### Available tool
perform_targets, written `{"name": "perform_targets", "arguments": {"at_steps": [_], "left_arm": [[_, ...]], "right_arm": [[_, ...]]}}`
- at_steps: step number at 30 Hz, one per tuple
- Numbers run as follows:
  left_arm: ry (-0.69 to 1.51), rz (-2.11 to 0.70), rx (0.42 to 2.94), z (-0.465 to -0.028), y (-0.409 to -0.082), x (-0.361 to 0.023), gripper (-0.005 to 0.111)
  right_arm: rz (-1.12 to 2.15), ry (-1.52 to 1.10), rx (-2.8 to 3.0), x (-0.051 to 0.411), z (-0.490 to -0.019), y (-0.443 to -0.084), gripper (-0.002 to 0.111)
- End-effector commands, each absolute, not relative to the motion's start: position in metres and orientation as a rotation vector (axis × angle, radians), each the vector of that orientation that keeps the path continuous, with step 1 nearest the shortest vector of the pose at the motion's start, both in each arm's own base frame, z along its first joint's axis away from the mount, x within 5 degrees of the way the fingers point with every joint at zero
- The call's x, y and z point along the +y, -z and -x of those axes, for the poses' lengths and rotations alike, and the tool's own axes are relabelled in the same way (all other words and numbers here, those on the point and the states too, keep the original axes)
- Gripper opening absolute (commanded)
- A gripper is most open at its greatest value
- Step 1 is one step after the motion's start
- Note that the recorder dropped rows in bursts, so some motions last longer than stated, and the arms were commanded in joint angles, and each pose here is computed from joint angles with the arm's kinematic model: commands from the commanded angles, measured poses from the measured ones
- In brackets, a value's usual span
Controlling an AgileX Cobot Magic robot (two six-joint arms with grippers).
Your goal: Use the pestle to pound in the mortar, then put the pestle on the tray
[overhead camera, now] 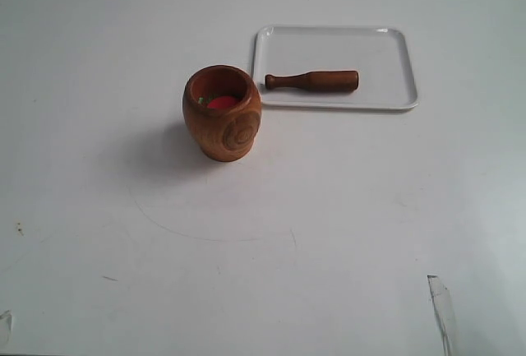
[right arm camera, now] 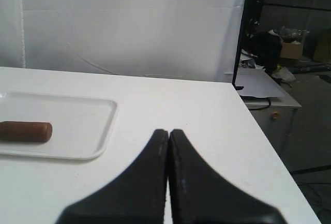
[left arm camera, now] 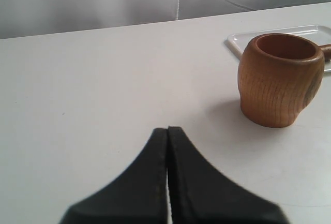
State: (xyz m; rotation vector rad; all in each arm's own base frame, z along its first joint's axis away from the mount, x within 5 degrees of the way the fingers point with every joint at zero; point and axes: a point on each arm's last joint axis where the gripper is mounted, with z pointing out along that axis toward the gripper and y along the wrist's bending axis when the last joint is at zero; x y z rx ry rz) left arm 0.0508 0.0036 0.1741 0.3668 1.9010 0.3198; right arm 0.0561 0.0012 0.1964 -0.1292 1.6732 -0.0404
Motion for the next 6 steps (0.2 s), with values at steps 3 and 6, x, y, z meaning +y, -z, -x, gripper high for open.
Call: {"name": "perform_targets", "arguments": {"at_steps": [3,6], "left_arm": [[-0.302,-0.361,1.897,-0.0509,-0.1742,0.0029,0.000],[-0.302,-0.361,1.897,-0.0509,-0.1742,0.0029,0.000]], "right_arm": [[0.118,0.039,1.673,0.0009,-0.0560,-0.1956,0.000],[0.118,0.039,1.673,0.0009,-0.0560,-0.1956,0.000]]}}
